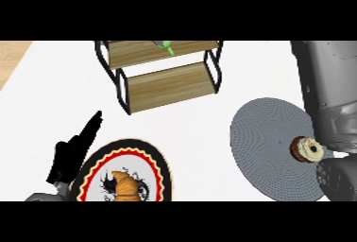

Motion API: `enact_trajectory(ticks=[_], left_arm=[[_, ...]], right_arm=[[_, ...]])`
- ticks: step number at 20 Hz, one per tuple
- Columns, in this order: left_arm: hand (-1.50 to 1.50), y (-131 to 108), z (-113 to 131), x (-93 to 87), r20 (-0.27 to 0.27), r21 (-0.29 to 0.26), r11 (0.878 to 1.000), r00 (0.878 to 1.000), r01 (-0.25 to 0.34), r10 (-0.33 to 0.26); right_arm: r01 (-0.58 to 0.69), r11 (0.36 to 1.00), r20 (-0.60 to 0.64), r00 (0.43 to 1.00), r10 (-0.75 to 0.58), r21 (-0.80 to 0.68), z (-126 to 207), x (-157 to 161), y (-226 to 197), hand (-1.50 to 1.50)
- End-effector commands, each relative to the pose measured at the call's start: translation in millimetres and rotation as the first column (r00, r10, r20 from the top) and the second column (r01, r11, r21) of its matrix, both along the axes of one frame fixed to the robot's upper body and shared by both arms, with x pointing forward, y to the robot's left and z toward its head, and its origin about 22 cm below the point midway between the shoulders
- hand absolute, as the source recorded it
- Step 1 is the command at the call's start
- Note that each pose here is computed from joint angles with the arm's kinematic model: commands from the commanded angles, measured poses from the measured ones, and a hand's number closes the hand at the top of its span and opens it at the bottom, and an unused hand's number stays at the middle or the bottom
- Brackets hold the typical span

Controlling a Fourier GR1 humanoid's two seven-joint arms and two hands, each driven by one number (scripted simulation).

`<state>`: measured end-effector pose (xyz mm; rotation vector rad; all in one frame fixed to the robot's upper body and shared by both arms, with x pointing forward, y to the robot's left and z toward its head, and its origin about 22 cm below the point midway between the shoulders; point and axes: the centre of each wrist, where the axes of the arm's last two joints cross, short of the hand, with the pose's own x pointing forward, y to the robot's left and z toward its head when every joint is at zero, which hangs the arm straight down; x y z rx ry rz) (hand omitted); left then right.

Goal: Pick the eggplant from the placemat and place it in the tiered shelf

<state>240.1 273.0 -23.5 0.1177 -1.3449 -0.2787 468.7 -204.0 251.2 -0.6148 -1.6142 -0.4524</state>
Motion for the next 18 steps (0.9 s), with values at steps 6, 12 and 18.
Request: enact_trajectory(ticks=[6,12,18], left_arm=[[0.0,7.2,-28.7,-18.2,-0.048,-0.006,1.0,0.999,-0.024,0.024],[0.0,-2.3,-21.8,-4.1,-0.026,-0.002,1.0,0.999,-0.025,0.025],[0.0,9.1,7.4,3.1,-0.021,-0.01,1.0,1.0,-0.007,0.007]], right_arm=[[-0.036,0.997,-0.014,0.999,0.036,-0.068,-12.0,-51.7,-113.8,-1.5],[-0.097,0.988,-0.014,0.995,0.096,-0.121,-35.3,-98.4,-170.5,-1.5],[-0.081,0.986,-0.074,0.995,0.071,-0.143,-27.5,-123.1,-178.2,-1.5]])
